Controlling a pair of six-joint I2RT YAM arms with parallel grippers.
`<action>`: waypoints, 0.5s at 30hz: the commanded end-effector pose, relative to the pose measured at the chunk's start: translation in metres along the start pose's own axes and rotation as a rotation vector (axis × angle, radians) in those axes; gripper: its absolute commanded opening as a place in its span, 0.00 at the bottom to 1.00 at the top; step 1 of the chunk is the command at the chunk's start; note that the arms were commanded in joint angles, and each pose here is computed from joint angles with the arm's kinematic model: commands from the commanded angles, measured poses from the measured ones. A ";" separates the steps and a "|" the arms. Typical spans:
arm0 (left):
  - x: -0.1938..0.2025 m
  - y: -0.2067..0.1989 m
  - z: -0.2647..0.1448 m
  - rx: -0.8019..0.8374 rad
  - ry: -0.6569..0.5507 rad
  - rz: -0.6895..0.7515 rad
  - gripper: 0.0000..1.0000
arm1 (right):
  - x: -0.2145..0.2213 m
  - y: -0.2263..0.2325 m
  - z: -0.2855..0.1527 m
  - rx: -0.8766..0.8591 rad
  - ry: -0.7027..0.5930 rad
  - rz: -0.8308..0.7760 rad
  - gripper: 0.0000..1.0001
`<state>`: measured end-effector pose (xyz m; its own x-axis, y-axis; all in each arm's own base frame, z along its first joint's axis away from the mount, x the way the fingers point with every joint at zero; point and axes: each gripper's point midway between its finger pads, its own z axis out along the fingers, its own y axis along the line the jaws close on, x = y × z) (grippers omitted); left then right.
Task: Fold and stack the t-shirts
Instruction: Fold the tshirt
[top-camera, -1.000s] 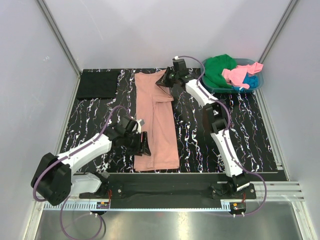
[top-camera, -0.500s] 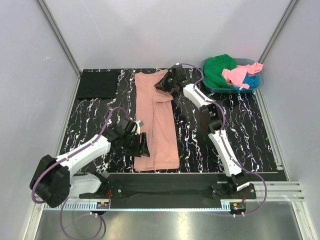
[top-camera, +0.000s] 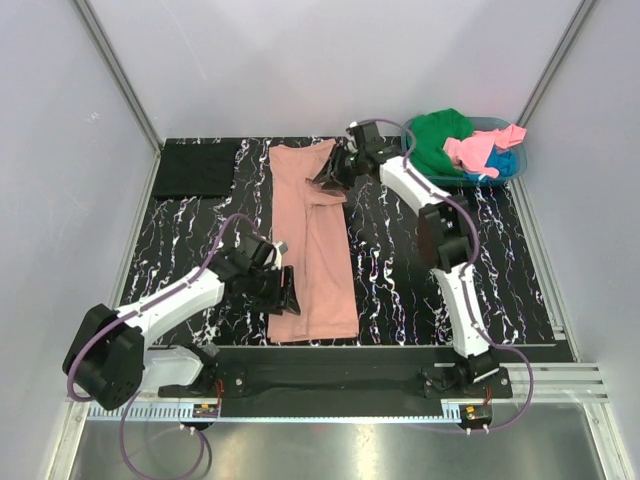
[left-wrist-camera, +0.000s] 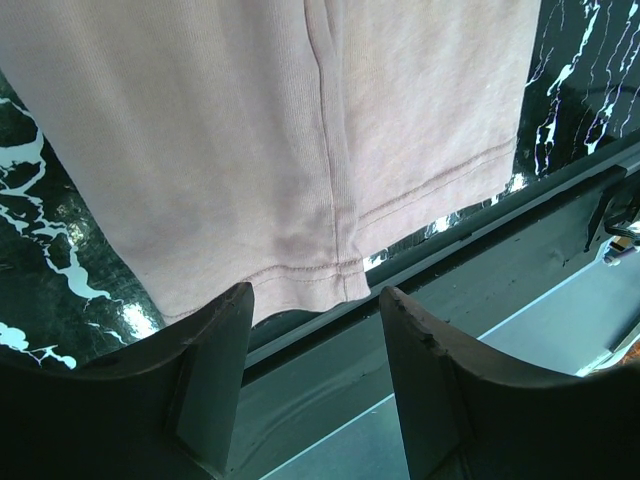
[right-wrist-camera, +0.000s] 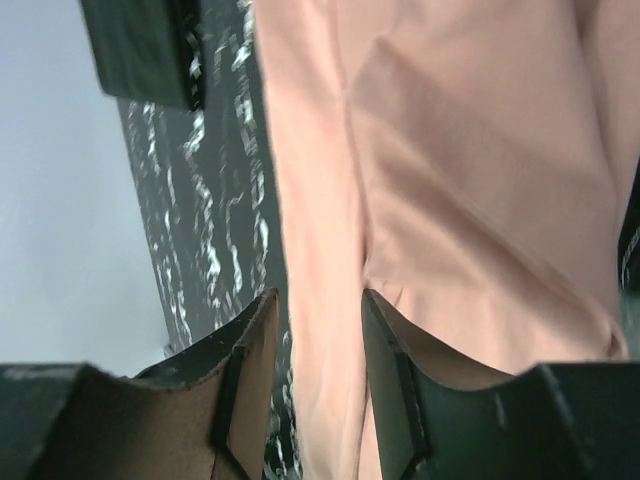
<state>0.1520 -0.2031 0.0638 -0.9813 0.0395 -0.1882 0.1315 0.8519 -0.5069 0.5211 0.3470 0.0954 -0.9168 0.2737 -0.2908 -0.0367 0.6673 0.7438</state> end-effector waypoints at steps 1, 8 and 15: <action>-0.017 -0.015 -0.005 0.042 -0.045 0.044 0.59 | -0.023 0.022 -0.057 -0.041 -0.058 -0.091 0.45; -0.017 -0.015 -0.007 0.034 -0.045 0.045 0.59 | -0.051 -0.033 -0.061 -0.029 -0.082 0.011 0.13; -0.017 -0.015 -0.009 0.030 -0.046 0.047 0.59 | -0.058 -0.061 -0.039 -0.005 -0.059 0.040 0.29</action>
<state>0.1540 -0.2040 0.0666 -0.9798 0.0459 -0.1947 0.1404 0.8510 -0.5060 0.5660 0.2454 0.0891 -0.8731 0.3898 -0.2927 0.0447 0.6620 0.7481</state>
